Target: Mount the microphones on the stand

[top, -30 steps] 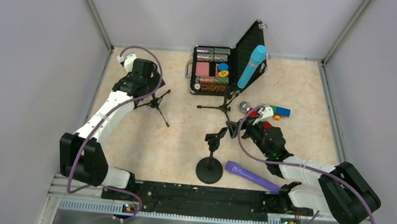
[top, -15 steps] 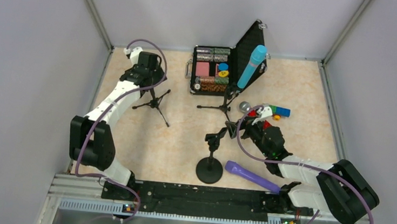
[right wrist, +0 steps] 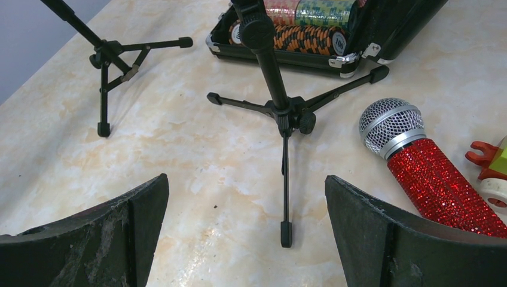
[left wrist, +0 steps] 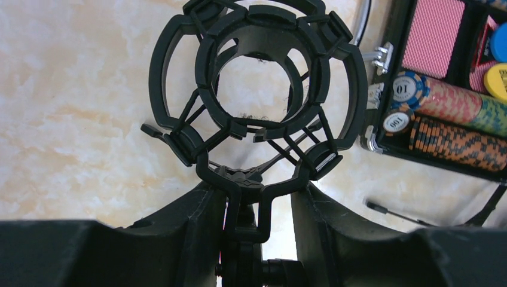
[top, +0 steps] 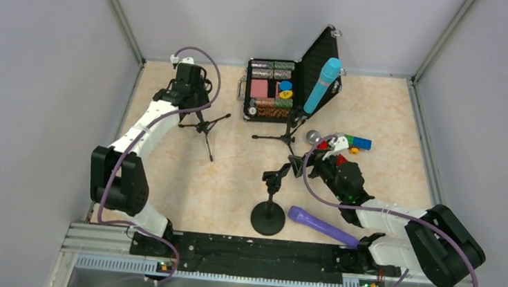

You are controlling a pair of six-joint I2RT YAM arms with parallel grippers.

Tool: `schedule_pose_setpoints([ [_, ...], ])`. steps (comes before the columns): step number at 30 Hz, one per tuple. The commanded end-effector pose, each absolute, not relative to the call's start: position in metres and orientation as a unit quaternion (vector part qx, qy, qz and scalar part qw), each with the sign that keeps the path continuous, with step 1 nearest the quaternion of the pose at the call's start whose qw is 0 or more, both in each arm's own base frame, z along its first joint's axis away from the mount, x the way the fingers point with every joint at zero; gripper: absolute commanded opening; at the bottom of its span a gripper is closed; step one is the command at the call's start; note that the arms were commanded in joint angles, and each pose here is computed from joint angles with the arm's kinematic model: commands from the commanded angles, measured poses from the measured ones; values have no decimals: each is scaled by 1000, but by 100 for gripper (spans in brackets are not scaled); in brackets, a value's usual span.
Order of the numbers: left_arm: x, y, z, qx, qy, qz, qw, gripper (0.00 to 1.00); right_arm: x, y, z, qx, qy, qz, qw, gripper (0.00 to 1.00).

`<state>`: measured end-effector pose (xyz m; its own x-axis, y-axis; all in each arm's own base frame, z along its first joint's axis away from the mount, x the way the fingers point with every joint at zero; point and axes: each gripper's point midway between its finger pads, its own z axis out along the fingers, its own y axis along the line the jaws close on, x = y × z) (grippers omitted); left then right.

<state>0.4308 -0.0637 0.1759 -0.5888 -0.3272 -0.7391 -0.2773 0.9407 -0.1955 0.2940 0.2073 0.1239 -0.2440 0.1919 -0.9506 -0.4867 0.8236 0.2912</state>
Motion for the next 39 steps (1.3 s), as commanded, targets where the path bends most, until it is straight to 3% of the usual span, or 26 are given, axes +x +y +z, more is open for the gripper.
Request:
schedule_pose_setpoints([
  [1, 439, -87, 210, -120, 881, -91, 449, 0, 304, 206, 152, -87, 713, 284, 636, 99],
  [9, 419, -100, 235, -39, 876, -116, 466, 0, 304, 200, 152, -86, 714, 273, 639, 99],
  [21, 361, -163, 276, 160, 824, -251, 482, 0, 304, 198, 151, -88, 717, 266, 638, 99],
  [28, 331, -190, 280, 273, 801, -252, 470, 0, 304, 195, 151, -90, 719, 259, 639, 99],
  [39, 314, -218, 272, 353, 797, -226, 435, 0, 304, 188, 150, -94, 719, 245, 643, 99],
])
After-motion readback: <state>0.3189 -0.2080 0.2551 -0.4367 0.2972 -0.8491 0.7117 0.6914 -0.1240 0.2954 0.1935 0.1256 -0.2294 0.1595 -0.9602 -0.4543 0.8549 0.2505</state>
